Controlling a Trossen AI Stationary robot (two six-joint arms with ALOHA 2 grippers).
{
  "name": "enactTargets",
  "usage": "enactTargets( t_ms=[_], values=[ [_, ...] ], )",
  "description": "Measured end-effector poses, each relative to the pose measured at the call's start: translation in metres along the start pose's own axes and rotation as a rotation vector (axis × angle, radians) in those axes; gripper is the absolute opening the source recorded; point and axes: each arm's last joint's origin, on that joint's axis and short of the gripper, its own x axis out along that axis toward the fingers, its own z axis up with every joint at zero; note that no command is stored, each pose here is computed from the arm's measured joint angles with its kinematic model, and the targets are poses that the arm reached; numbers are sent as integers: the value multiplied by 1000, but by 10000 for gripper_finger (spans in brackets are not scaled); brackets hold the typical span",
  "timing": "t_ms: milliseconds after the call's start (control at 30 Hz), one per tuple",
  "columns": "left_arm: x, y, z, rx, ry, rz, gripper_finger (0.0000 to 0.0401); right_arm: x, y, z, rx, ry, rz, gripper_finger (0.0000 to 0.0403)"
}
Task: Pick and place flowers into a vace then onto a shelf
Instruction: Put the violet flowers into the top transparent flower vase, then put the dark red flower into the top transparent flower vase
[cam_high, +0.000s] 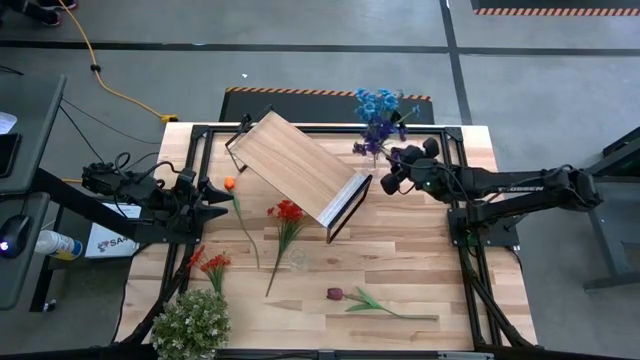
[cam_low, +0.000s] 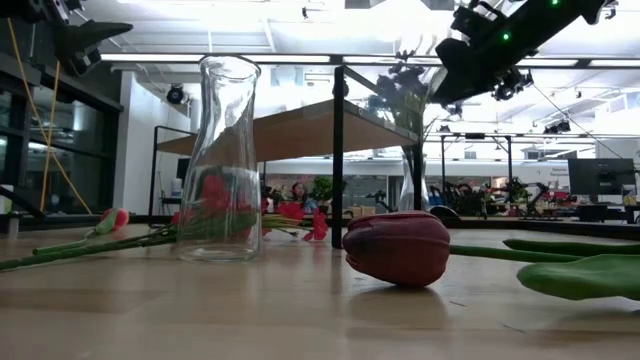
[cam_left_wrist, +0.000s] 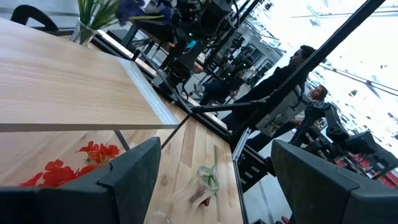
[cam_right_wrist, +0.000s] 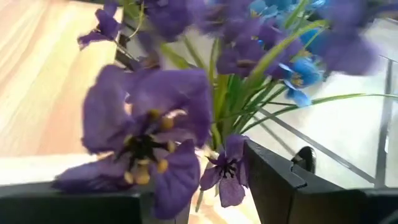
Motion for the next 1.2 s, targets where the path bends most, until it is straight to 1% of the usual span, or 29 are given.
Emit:
enactTargets(
  t_ms=[167, 367, 600, 700, 800, 1000, 1200],
  values=[
    [0, 0, 0, 0, -9, 12, 337, -1, 0, -3, -26, 35, 45, 129],
    [0, 1, 0, 0, -18, 22, 337, -5, -4, -9, -36, 89, 46, 129],
    [0, 1, 1, 0, -18, 22, 337, -15, -14, -11, 16, 116, 57, 129],
    [0, 1, 1, 0, -18, 22, 337, -22, -19, -13, 39, 152, 109, 129],
    [0, 1, 1, 0, -18, 22, 337, -29, -23, -17, 75, 216, 209, 129],
    [0, 1, 1, 0, -18, 22, 337, -43, -24, -23, 202, 379, 489, 129],
    [0, 1, 1, 0, -18, 21, 337, -52, -18, -29, 367, 637, 733, 129]
  ],
)
